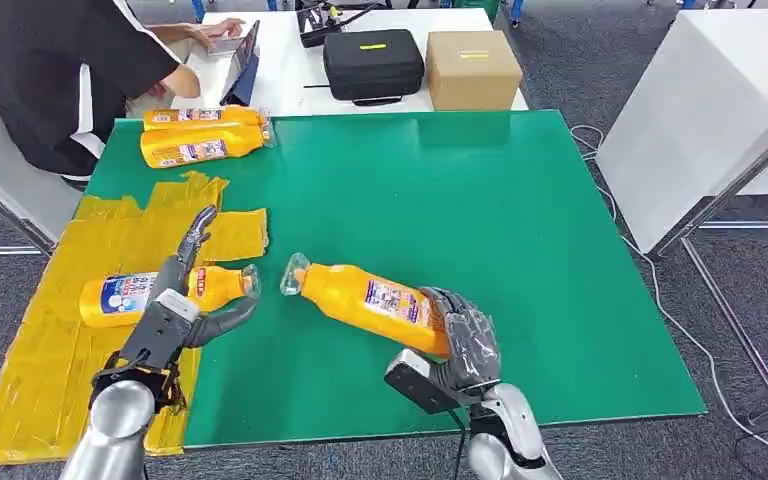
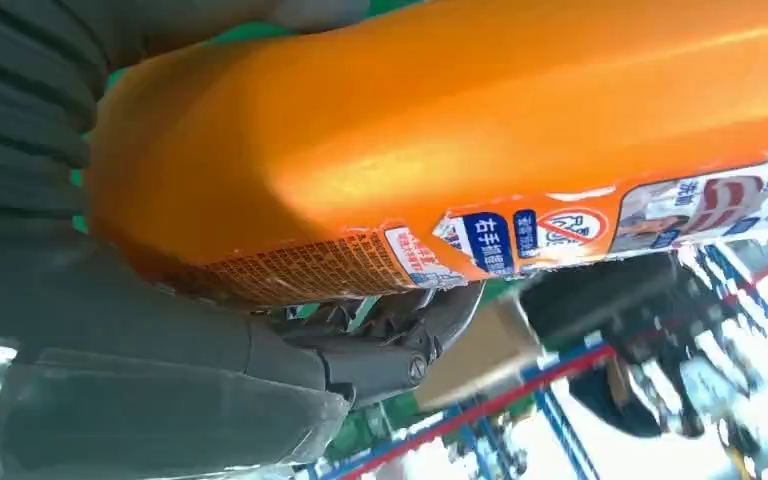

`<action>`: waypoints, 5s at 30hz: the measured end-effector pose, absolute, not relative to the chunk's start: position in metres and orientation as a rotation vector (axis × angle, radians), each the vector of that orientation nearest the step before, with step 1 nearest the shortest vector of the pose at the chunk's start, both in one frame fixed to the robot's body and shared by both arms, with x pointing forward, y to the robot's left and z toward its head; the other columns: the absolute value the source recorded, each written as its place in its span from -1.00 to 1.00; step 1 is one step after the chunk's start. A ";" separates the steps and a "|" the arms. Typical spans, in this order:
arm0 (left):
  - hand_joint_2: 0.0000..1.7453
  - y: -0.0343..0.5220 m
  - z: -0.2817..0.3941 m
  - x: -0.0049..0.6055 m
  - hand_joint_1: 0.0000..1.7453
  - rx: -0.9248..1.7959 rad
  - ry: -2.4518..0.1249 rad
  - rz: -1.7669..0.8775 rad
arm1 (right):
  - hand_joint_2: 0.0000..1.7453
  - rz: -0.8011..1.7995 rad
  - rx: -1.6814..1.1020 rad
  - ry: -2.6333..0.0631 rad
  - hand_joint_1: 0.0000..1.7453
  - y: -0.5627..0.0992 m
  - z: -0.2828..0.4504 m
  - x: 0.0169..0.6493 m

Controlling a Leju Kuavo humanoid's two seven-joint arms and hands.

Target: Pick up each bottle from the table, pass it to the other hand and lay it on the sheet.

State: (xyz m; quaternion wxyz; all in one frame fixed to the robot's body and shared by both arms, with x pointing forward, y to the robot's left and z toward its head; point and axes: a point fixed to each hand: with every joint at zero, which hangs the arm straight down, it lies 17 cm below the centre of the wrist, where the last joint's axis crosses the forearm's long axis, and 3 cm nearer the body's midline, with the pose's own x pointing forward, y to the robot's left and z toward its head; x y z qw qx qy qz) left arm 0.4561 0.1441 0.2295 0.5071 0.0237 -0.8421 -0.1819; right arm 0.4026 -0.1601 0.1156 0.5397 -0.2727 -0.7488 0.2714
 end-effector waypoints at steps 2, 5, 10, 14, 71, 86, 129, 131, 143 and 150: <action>1.00 0.138 0.233 0.451 -1.00 -0.084 -2.023 -0.395 | 1.00 0.562 -0.628 -1.820 1.00 -0.165 0.125 0.403; 1.00 0.132 0.234 0.443 -1.00 -0.333 -1.977 -0.316 | 1.00 0.482 -0.609 -1.890 1.00 -0.168 0.139 0.402; 1.00 0.129 0.228 0.440 -1.00 -0.454 -1.917 -0.275 | 1.00 0.385 -0.596 -2.012 1.00 -0.162 0.167 0.403; 1.00 0.121 0.216 0.441 -1.00 -0.467 -1.876 -0.279 | 1.00 0.345 -0.552 -2.088 1.00 -0.141 0.186 0.402; 1.00 0.084 0.260 0.430 -1.00 -0.901 -1.797 -0.076 | 1.00 0.585 0.160 -1.843 1.00 -0.001 0.152 0.417; 1.00 0.072 0.257 0.436 -1.00 -0.923 -1.762 -0.086 | 1.00 0.590 0.099 -1.836 1.00 -0.012 0.150 0.425; 1.00 0.066 0.243 0.445 1.00 -0.915 -1.722 -0.056 | 1.00 0.611 0.093 -1.811 1.00 -0.009 0.141 0.421; 1.00 0.066 0.243 0.445 1.00 -0.916 -1.722 -0.055 | 1.00 0.609 0.092 -1.812 1.00 -0.009 0.142 0.421; 1.00 0.063 0.245 0.448 1.00 -0.926 -1.717 -0.055 | 1.00 0.595 0.081 -1.820 1.00 -0.014 0.144 0.423; 1.00 0.062 0.246 0.448 1.00 -0.919 -1.723 -0.062 | 1.00 0.566 0.052 -1.862 -1.00 -0.021 0.156 0.423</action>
